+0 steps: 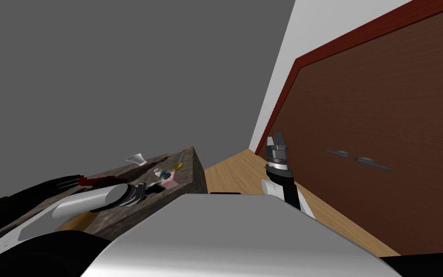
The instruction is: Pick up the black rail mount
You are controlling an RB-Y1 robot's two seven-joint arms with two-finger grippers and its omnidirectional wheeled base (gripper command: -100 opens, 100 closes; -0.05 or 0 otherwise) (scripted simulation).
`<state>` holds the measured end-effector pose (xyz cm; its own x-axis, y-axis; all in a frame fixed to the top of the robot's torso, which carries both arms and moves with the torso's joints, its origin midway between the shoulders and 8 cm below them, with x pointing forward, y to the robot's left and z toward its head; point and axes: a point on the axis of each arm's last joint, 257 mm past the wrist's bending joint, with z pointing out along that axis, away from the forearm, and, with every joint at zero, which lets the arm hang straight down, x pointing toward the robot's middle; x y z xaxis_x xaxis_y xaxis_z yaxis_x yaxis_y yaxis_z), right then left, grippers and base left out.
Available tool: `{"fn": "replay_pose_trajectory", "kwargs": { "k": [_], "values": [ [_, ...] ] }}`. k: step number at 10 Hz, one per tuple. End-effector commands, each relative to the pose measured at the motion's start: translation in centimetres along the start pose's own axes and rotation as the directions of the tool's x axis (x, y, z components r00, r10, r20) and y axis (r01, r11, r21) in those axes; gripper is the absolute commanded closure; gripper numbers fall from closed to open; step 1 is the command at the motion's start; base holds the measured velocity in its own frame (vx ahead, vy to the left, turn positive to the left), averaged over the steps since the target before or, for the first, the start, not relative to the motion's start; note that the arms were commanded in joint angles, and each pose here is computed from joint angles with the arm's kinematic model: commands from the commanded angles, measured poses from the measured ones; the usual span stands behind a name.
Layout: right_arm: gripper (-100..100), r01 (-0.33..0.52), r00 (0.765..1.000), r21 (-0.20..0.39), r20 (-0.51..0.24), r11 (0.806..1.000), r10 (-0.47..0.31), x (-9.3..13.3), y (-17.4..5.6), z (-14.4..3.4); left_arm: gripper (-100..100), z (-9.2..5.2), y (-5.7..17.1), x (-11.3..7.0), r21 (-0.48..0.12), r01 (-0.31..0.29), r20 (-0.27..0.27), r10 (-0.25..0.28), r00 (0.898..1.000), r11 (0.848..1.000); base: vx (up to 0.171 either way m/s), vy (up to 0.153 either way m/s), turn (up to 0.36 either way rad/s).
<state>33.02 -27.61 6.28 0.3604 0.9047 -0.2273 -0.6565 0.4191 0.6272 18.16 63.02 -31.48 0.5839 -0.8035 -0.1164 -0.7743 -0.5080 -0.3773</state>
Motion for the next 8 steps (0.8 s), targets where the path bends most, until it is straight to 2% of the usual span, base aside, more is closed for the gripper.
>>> {"fn": "replay_pose_trajectory", "kwargs": {
  "k": [1, 3, 4, 5, 6, 7, 8],
  "values": [
    [0, 0.000, 1.000, 0.000, 0.000, 1.000, 0.000, 0.0, 0.0, 0.0, 100, 0.0, 0.0, 0.0, 0.000, 0.000, 0.000, 0.000, 1.000, 1.000, 0.000, 0.000, 0.000],
    [0, 0.000, 1.000, 0.000, 0.000, 1.000, 0.000, 0.0, 0.0, 0.0, 100, 0.0, 0.0, 0.0, 0.001, 0.001, 0.000, -0.001, 1.000, 1.000, 0.000, 0.000, 0.000],
    [0, 0.000, 1.000, 0.000, 0.000, 1.000, 0.000, 0.0, 0.0, 0.0, 0, 0.0, 0.0, 0.0, 0.000, 0.001, 0.000, -0.001, 1.000, 1.000, 0.000, 0.000, 0.000],
    [0, 0.000, 1.000, 0.000, 0.000, 1.000, 0.000, 0.0, 0.0, 0.0, 100, -1.2, -0.5, 0.2, -0.002, -0.008, -0.002, 0.008, 1.000, 1.000, 0.004, -0.014, 0.060],
    [0, 0.000, 1.000, 0.000, 0.000, 1.000, 0.000, 0.0, 0.0, 0.0, 100, -1.8, -0.7, 0.3, -0.004, -0.013, -0.002, 0.012, 1.000, 1.000, 0.006, -0.023, 0.063],
    [0, 0.000, 1.000, 0.000, 0.000, 1.000, 0.000, 0.0, 0.0, 0.0, 100, -1.4, -0.5, 0.1, 0.000, -0.010, -0.002, 0.010, 1.000, 1.000, 0.002, -0.010, 0.015],
    [0, 0.000, 1.000, 0.000, 0.000, 1.000, 0.000, 0.0, 0.0, 0.0, 0, -1.5, -0.5, 0.1, -0.002, -0.010, -0.002, 0.010, 1.000, 1.000, 0.000, 0.000, 0.000]
  ]
}}
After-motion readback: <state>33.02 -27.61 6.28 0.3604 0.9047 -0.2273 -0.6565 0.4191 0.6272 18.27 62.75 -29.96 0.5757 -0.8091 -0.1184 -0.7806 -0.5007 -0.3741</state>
